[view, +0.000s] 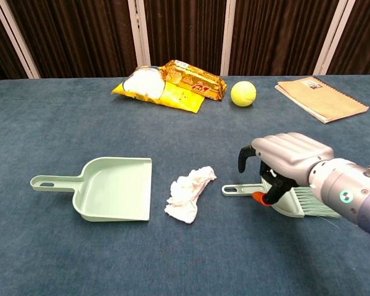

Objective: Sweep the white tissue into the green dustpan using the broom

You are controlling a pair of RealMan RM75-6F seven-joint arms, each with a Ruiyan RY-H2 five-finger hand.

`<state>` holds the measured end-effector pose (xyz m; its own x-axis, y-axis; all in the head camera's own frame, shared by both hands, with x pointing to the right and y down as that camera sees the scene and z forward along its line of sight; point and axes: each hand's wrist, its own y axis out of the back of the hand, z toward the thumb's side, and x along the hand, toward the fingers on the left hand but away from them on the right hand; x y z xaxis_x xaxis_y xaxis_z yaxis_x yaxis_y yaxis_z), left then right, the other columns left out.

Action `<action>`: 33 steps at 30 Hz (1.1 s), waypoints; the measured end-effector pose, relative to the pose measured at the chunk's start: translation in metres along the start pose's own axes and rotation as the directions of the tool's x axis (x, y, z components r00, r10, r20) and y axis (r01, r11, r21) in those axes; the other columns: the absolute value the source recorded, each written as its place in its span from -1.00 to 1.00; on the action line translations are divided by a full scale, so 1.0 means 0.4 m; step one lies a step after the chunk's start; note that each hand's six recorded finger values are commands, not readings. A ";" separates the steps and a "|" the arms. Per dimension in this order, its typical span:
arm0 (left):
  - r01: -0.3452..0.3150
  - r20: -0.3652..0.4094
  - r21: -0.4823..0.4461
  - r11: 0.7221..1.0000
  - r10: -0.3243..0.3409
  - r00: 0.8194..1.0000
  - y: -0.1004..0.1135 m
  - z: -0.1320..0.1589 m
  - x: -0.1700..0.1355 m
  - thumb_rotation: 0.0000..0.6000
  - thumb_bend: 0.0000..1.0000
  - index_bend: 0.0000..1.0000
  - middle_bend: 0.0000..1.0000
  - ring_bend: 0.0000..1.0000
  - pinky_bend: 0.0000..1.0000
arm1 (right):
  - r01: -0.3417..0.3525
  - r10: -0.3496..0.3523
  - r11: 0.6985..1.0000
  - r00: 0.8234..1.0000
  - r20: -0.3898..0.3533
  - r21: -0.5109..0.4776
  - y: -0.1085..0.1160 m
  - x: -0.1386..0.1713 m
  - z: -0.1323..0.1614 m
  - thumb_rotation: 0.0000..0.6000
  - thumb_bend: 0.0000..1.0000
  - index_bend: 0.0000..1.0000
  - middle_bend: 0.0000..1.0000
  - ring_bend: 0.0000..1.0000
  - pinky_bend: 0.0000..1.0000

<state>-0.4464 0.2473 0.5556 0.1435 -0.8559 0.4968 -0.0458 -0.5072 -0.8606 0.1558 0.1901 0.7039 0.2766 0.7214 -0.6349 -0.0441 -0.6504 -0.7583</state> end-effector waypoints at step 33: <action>-0.006 0.000 0.027 1.000 0.006 1.000 0.004 0.002 0.007 1.00 -0.97 -1.00 -1.00 -1.00 -0.94 | -0.002 0.002 1.000 1.000 0.028 -0.021 -0.004 -0.006 -0.023 1.00 -0.22 0.48 0.77 0.83 0.63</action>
<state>-0.4452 0.2442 0.5553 0.1427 -0.8591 0.4915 -0.0201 -0.4990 -0.8664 0.1641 0.1873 0.7078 0.2493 0.7265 -0.6404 -0.0242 -0.6564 -0.7540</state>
